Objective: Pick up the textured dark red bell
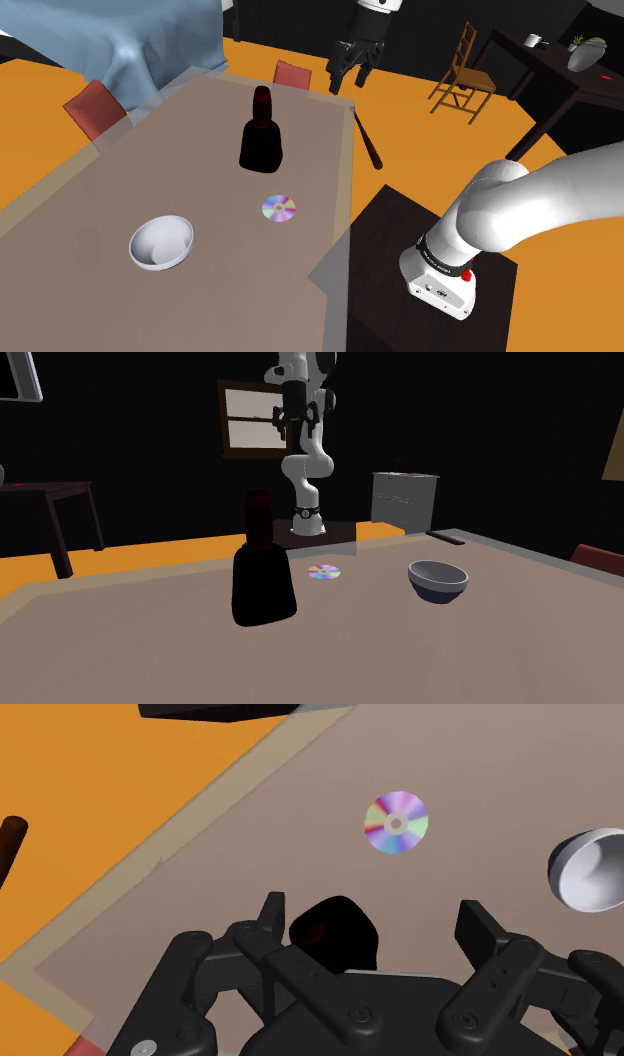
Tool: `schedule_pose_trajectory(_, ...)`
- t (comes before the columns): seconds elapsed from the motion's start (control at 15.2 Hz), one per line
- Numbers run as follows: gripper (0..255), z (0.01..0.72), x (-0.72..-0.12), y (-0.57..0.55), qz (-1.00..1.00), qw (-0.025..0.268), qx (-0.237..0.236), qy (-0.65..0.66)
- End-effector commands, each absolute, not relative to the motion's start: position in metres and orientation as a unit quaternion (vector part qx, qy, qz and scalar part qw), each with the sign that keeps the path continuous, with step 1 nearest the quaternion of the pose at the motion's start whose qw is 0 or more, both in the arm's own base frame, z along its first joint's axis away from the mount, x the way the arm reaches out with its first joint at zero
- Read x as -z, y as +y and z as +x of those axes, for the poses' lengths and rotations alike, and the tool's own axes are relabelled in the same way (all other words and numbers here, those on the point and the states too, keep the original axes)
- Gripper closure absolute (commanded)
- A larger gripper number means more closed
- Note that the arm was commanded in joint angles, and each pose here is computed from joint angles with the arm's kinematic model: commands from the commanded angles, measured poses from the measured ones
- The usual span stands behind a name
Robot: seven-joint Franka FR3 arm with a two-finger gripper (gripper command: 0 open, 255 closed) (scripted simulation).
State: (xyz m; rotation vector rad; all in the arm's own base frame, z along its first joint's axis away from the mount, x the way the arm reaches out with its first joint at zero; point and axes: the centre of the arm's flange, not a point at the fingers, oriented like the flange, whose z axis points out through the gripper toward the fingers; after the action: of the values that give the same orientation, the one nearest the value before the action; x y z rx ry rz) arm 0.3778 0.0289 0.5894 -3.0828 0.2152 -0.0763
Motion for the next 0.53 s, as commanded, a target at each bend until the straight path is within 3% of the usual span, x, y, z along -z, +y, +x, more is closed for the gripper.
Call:
schedule_pose_trajectory(0.0, 0, 0.401, -0.579, 0.032, -0.995, 0.029, 0.026, 0.092)
schedule_pose_trajectory(0.46, 0, 0.485, -0.545, 0.031, -0.985, 0.042, 0.027, 0.168)
